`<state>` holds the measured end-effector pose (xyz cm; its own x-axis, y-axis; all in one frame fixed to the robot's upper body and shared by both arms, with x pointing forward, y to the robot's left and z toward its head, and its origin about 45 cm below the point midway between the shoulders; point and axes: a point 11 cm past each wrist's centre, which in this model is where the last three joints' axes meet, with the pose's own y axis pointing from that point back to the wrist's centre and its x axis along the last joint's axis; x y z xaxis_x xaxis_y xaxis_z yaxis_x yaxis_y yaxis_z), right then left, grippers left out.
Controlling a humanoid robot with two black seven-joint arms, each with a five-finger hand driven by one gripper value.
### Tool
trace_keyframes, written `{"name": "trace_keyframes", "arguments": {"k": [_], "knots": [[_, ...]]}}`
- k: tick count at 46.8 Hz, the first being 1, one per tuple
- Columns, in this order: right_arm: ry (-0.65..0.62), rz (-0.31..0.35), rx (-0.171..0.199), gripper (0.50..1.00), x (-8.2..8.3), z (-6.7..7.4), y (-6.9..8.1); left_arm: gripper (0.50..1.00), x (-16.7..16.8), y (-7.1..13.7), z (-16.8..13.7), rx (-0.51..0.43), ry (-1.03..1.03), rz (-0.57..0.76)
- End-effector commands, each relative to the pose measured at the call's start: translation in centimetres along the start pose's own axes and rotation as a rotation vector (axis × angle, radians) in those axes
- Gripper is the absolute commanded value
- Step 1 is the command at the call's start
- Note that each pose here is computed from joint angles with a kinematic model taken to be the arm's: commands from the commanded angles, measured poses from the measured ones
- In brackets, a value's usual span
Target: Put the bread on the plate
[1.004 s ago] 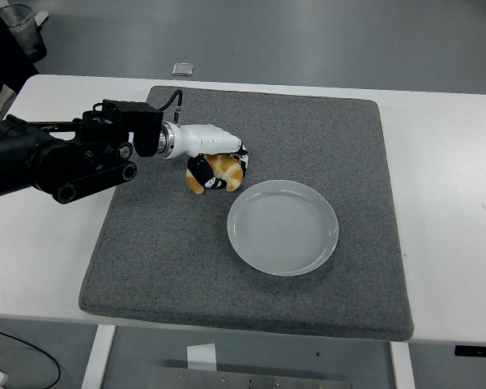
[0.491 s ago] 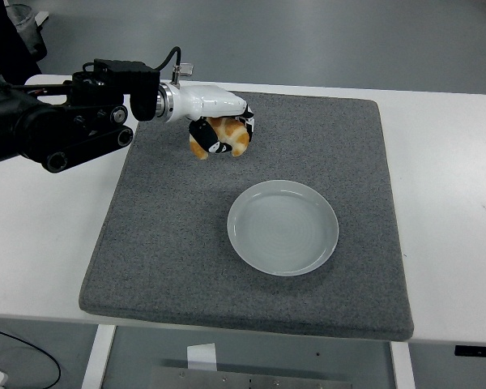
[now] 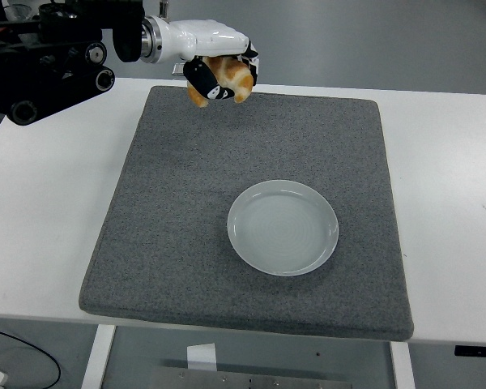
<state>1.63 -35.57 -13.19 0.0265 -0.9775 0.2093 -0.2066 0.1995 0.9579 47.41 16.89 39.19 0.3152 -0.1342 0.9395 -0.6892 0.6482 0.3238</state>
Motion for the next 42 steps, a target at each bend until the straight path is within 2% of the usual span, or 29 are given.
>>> {"name": "trace_keyframes", "arguments": {"k": [1, 8, 29, 42], "knots": [[0.000, 0.000, 0.000, 0.932, 0.0, 0.0, 0.0, 0.500, 1.2, 0.3, 0.4, -0.007, -0.009, 0.012], [0.000, 0.000, 0.001, 0.932, 0.0, -0.1, 0.0, 0.500, 2.5, 0.5, 1.5, -0.037, -0.011, 0.026], [0.000, 0.000, 0.000, 0.932, 0.0, 0.0, 0.0, 0.500, 3.3, 0.0, 6.6, -0.187, -0.010, 0.030], [0.000, 0.002, 0.000, 0.932, 0.1, 0.0, 0.0, 0.500, 2.3, -1.8, 10.3, -0.291, 0.004, -0.004]]}}
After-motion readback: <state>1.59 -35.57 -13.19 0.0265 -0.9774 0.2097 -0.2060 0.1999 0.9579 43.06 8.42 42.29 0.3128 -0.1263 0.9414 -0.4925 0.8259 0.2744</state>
